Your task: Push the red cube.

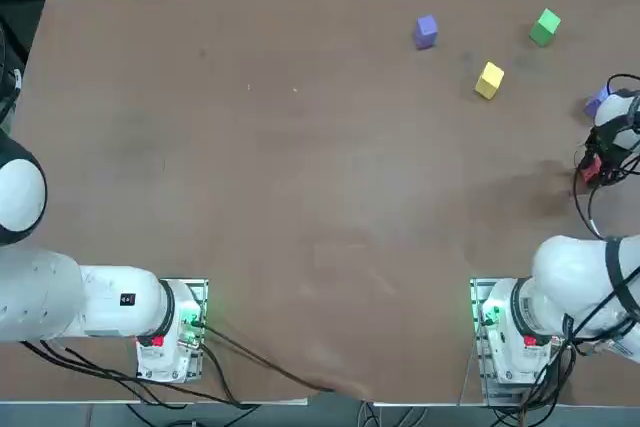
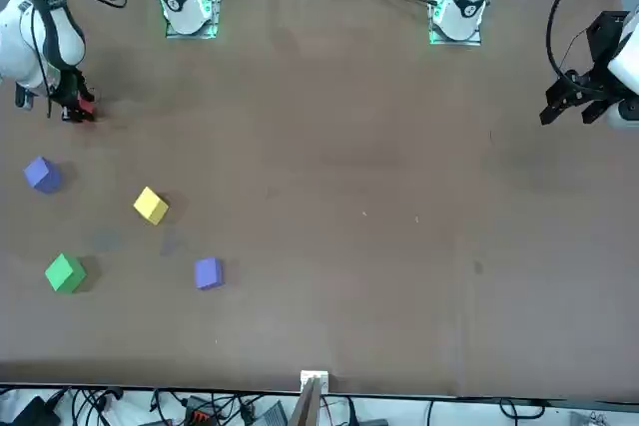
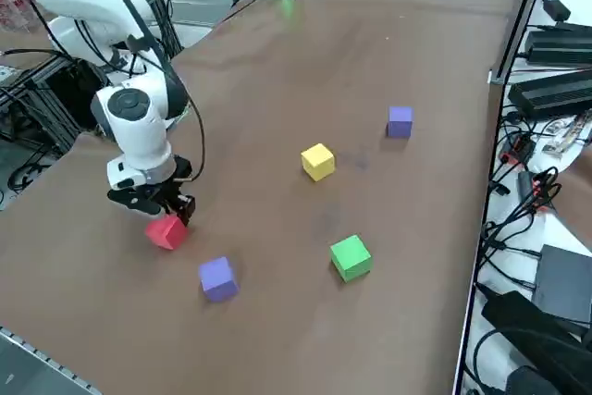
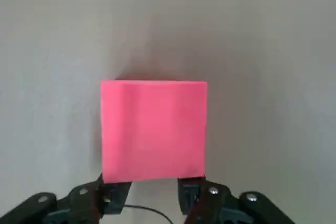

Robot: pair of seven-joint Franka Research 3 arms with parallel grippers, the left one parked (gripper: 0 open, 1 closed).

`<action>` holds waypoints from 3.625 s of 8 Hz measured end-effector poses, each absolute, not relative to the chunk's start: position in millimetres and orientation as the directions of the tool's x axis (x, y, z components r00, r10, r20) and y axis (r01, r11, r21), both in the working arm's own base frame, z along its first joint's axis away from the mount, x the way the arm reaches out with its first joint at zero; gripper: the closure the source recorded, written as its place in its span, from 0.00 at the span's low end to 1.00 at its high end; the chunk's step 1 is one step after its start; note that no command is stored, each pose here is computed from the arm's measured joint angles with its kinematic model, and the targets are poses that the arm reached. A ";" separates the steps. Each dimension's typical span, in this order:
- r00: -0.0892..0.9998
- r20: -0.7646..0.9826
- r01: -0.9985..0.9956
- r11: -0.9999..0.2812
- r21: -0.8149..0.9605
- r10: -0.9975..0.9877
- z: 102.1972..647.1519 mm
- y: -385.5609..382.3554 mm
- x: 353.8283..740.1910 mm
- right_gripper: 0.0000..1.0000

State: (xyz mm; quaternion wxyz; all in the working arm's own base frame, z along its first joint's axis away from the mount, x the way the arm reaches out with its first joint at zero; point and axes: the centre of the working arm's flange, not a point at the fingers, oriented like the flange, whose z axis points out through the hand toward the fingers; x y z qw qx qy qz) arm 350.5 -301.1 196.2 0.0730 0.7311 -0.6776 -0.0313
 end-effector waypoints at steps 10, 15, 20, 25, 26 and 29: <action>0.162 0.042 -0.969 -0.150 0.196 -0.986 204.3 -308.1 357.3 0.00; 0.419 0.041 -0.882 -0.395 0.258 -0.907 314.1 -189.8 436.4 0.00; 0.771 -0.001 -0.622 -0.753 0.215 -0.637 420.0 -134.3 530.0 0.00; 0.959 -0.039 -0.276 -0.957 0.087 -0.280 501.4 -80.7 569.6 0.00; 0.974 -0.043 -0.219 -0.974 0.062 -0.221 519.1 -78.6 571.0 0.00; 0.994 0.000 -0.110 -0.993 0.037 -0.110 567.7 -61.2 576.7 0.00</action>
